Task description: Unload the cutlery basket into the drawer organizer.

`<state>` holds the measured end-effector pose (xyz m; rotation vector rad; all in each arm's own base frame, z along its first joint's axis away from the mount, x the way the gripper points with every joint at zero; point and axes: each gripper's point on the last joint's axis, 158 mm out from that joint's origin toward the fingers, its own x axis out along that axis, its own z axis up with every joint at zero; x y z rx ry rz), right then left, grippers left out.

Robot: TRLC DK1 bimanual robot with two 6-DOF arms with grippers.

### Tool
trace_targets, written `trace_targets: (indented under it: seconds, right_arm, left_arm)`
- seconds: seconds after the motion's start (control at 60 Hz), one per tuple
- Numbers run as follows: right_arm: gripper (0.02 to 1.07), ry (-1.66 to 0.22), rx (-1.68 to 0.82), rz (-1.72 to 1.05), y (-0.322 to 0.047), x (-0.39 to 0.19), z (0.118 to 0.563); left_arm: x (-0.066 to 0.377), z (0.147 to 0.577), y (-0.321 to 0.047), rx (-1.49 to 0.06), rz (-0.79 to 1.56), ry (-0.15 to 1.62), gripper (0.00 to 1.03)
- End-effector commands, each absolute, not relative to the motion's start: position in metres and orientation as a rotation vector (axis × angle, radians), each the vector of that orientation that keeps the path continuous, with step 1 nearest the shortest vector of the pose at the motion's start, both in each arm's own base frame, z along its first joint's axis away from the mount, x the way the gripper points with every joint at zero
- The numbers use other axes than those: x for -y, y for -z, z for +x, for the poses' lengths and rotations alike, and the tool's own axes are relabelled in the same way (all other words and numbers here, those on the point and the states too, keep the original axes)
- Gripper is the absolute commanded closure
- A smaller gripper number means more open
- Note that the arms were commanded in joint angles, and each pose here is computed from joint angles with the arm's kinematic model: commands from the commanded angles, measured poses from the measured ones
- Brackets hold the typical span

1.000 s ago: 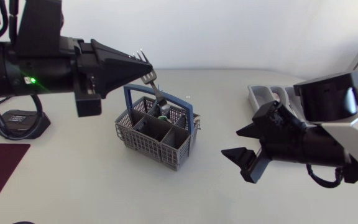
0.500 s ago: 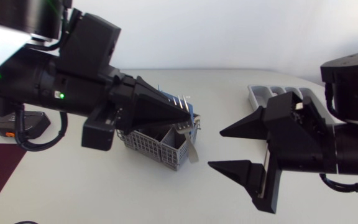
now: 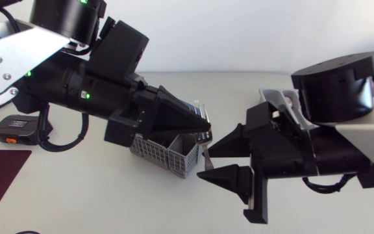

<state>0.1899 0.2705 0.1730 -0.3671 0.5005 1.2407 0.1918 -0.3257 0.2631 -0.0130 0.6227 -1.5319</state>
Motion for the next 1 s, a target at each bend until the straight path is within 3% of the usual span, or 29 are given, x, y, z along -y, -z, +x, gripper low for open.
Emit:
trace_targets:
  seconds: [0.0, 0.033, 0.467, 0.65, 0.833, 0.9, 0.983]
  right_arm:
    - [0.75, -1.273, -0.53, -0.386, -0.156, -0.275, 0.188]
    - [0.82, -1.27, -0.535, -0.388, -0.154, -0.274, 0.191]
    - [0.99, -1.263, -0.568, -0.361, -0.15, -0.265, 0.19]
    - [1.02, -1.27, -0.561, -0.363, -0.151, -0.265, 0.185]
    - [1.02, -1.262, -0.578, -0.365, -0.146, -0.261, 0.185]
    - [1.02, -1.251, -0.591, -0.365, -0.143, -0.258, 0.185]
    - [1.02, -1.239, -0.615, -0.367, -0.138, -0.251, 0.183]
  left_arm:
    - [0.33, 0.191, -0.274, -0.624, -0.043, 1.554, 1.0]
    - [0.33, 0.191, -0.274, -0.625, -0.045, 1.556, 1.0]
    - [0.323, 0.2, -0.273, -0.627, -0.061, 1.535, 0.99]
    - [0.322, 0.201, -0.275, -0.622, -0.062, 1.532, 0.87]
    - [0.323, 0.201, -0.281, -0.609, -0.062, 1.533, 0.59]
    - [0.32, 0.209, -0.289, -0.585, -0.063, 1.513, 0.4]
    - [0.316, 0.22, -0.302, -0.549, -0.066, 1.478, 0.24]
